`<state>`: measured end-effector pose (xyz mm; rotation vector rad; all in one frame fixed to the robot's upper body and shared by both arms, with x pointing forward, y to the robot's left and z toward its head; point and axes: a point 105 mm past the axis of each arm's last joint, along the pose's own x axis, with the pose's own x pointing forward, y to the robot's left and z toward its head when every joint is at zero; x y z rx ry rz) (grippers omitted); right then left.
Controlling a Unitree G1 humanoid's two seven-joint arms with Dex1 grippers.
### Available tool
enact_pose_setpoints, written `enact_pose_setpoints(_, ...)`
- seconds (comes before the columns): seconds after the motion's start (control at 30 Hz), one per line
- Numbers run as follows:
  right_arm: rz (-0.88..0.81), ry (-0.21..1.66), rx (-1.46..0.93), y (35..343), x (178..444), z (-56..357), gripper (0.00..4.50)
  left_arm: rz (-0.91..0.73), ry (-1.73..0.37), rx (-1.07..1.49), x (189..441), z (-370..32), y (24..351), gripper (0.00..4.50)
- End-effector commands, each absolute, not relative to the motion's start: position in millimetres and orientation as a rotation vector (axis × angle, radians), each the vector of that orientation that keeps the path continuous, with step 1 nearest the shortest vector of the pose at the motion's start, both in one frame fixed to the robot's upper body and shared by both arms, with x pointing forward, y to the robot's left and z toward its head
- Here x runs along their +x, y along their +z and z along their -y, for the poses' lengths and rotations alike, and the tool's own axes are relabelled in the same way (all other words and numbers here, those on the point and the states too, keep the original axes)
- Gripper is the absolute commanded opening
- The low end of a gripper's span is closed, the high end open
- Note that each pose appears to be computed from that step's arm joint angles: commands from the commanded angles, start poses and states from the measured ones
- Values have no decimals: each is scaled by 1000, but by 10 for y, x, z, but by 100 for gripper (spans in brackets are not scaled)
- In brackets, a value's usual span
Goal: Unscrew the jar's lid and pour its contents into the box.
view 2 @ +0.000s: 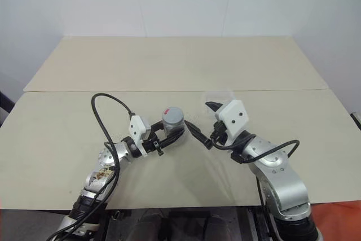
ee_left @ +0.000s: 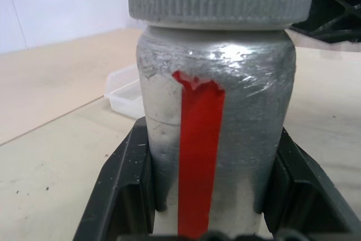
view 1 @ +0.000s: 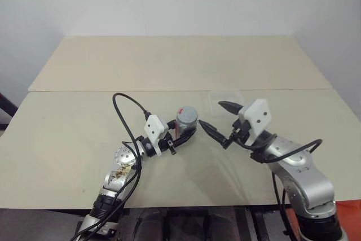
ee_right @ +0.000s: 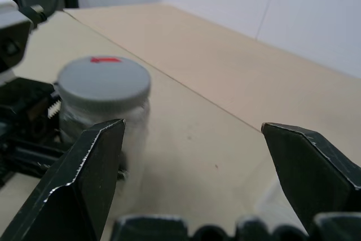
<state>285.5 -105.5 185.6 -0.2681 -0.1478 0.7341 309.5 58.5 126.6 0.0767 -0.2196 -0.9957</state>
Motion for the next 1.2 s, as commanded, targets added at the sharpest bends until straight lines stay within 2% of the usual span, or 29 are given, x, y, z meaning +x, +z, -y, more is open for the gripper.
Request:
enact_pose_setpoints(0.03,210,734,-294,1987,2815,1090,450,267,-1001,94,3073,-581,1348,197)
enact_pose_setpoints(0.27,204,856,-302,1981,2625,974,450,269,-992,100,3068,-581,1337,197)
enact_pose_setpoints(0.53,240,928,-260,2030,2577,710,450,280,-998,107,3043,-563,1342,197)
enact_pose_setpoints(0.9,278,954,-254,2075,2750,459,450,289,-1003,110,3025,-516,1344,197)
enact_pose_setpoints(1.2,281,871,-238,2074,2908,512,450,294,-998,113,3030,-530,1344,197)
